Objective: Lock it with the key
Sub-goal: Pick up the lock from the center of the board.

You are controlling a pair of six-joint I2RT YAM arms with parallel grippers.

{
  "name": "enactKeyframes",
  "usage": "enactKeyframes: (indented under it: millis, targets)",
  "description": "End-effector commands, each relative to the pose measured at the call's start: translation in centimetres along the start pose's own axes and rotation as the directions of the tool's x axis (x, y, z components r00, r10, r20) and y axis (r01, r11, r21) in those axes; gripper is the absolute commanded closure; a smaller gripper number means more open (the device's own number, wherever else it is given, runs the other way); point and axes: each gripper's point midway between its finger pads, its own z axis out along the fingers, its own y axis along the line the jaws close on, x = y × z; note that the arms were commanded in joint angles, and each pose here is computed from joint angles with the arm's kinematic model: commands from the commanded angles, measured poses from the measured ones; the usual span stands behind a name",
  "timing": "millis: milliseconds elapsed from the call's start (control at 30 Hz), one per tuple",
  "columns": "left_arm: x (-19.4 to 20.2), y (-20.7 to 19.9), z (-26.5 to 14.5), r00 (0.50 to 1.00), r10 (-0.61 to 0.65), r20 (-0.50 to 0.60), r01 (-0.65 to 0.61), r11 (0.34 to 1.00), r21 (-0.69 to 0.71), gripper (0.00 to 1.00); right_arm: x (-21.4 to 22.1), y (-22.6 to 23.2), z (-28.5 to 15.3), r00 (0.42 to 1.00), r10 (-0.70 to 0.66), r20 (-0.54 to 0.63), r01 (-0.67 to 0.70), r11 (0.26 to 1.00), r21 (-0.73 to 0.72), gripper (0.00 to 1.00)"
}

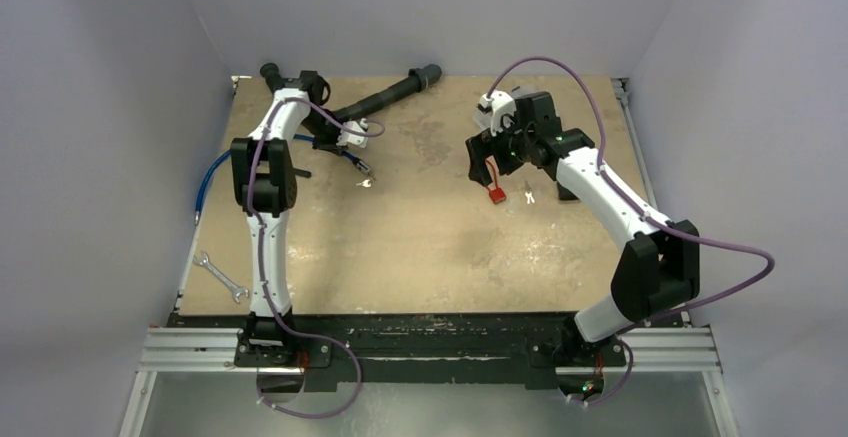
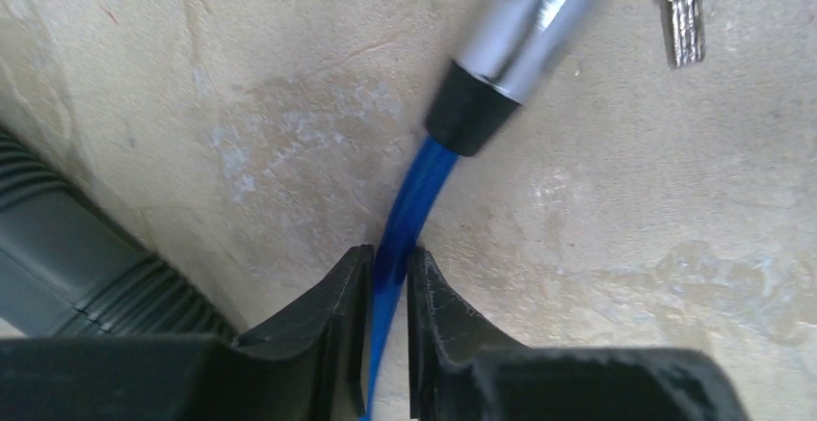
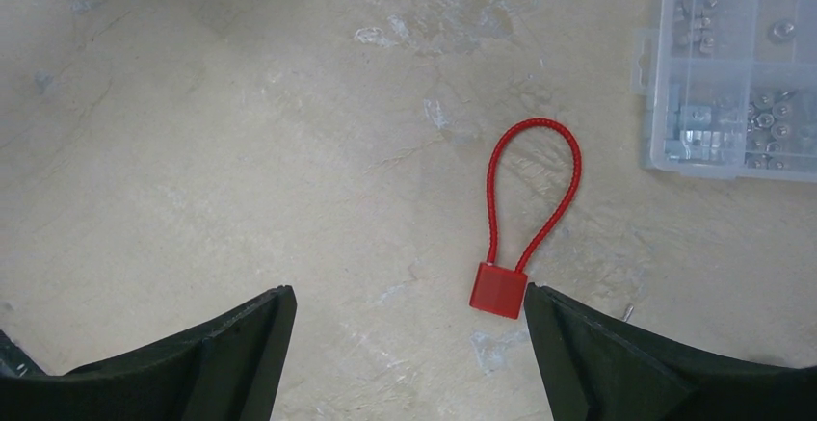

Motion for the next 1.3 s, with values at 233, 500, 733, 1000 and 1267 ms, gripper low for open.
enactKeyframes:
  millis: [233,500,733,1000,1267]
  targets:
    - [-4.8,0.4,-3.4,0.974,0.223,0.043,-0.221,0.974,-0.042,1.00,-5.6,2.5,-2.6,0.981,0.044,0.189,-0.024,0.994,-0.107,0.01]
    - [-9.7,0.2,-7.4,0.955,0.293,0.048,-0.286,0.951,-0.120,1.00,-10.0,3.9,-6.4,0.893,0.074,0.444,-0.015,0.991,-0.135,0.01]
    - [-14.3,-1.7,-9.4,0.928,0.371,0.029,-0.365,0.922,-0.130,1.00,-7.0,7.2,-2.4,0.963,0.218,0.156,-0.141,0.907,-0.398,0.01]
    - [-19.9,-3.7,-11.0,0.888,0.460,0.021,-0.449,0.874,-0.185,1.00,-8.1,10.5,-0.9,0.955,0.276,0.109,-0.181,0.833,-0.523,0.01]
    - [-25.6,-5.4,-10.7,0.839,0.543,0.042,-0.521,0.822,-0.229,1.00,-8.1,15.8,0.5,0.963,0.264,0.048,-0.175,0.754,-0.633,0.05]
